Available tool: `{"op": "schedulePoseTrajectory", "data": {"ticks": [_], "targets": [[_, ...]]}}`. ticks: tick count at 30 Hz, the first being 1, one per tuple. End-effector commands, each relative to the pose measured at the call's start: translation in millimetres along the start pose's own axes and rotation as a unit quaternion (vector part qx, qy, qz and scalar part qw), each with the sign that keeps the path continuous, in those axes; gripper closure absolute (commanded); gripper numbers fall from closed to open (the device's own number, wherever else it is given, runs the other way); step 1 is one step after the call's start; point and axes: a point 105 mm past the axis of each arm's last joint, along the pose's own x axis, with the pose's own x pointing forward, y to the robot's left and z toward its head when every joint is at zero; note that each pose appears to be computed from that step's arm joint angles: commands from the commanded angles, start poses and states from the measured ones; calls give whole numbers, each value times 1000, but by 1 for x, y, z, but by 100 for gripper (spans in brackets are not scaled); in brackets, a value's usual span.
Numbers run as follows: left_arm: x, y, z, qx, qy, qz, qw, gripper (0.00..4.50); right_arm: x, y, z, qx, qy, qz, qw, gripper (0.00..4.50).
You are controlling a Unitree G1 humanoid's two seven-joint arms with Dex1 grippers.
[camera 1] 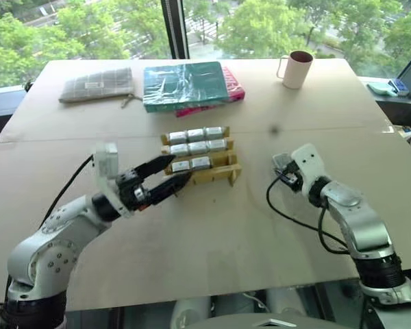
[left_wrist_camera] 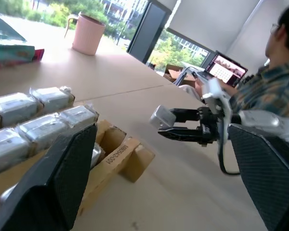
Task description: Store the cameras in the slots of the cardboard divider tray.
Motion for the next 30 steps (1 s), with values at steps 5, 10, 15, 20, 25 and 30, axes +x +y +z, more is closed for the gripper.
{"op": "schedulePoseTrajectory", "data": {"ticks": [5, 10, 15, 20, 25, 30], "targets": [[36, -22, 10, -101, 26, -47, 993, 0, -13, 38, 80, -167, -161, 112, 966, 255], [47, -22, 9, -98, 39, -54, 993, 0, -10, 47, 99, -191, -197, 126, 953, 255], [54, -22, 9, -99, 38, -60, 993, 0, -10, 59, 108, -199, -218, 146, 944, 255], [58, -21, 11, -96, 33, -65, 993, 0, -8, 60, 111, -200, -220, 148, 943, 255], [60, -23, 6, -89, 46, -71, 992, 126, -6, 59, 113, -199, -221, 148, 943, 255], [63, -26, 2, -83, 53, -82, 992, 329, -6, 62, 114, -189, -220, 162, 943, 255]]}}
